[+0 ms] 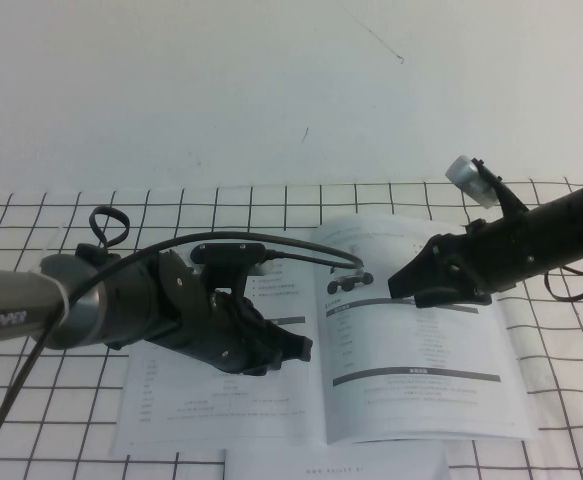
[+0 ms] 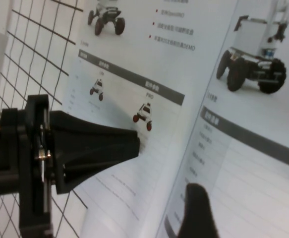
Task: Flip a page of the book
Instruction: Open the closed book
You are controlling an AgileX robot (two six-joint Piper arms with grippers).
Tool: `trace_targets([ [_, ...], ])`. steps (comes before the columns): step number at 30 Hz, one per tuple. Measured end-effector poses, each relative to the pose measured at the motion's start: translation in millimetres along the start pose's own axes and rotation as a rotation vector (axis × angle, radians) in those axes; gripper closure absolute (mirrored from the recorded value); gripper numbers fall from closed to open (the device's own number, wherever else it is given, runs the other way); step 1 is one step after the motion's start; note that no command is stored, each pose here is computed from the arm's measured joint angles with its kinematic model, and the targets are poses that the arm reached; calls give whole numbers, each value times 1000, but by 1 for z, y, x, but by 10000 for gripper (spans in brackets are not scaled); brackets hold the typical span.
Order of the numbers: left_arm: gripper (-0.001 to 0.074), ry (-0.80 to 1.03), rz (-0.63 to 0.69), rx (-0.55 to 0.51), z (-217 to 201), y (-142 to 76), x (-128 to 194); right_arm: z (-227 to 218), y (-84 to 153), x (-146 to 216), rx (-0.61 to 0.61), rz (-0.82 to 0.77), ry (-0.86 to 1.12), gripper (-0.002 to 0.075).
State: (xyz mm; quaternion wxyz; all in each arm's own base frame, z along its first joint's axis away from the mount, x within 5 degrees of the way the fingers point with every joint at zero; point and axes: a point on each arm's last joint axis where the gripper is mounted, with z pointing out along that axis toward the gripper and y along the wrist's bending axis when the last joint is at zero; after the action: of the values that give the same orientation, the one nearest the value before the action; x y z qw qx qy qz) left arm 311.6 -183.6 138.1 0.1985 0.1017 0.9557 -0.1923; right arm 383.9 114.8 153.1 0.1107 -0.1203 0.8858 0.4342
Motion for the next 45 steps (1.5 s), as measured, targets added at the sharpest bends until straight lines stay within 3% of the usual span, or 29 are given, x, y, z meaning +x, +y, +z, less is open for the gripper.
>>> trace_targets([
  [7,737,0,0,0,0,0,0,-2,0,-2,15,-23,8,270],
  [17,737,0,4,0,0,0,0,-22,-17,-5,355,-78,226,270],
  [23,737,0,4,0,0,0,0,-20,-28,-2,407,-65,264,270],
  [35,737,0,22,0,0,0,0,-13,-35,-2,401,16,245,270],
  [45,737,0,22,0,0,0,0,-2,-17,-12,124,19,125,270],
])
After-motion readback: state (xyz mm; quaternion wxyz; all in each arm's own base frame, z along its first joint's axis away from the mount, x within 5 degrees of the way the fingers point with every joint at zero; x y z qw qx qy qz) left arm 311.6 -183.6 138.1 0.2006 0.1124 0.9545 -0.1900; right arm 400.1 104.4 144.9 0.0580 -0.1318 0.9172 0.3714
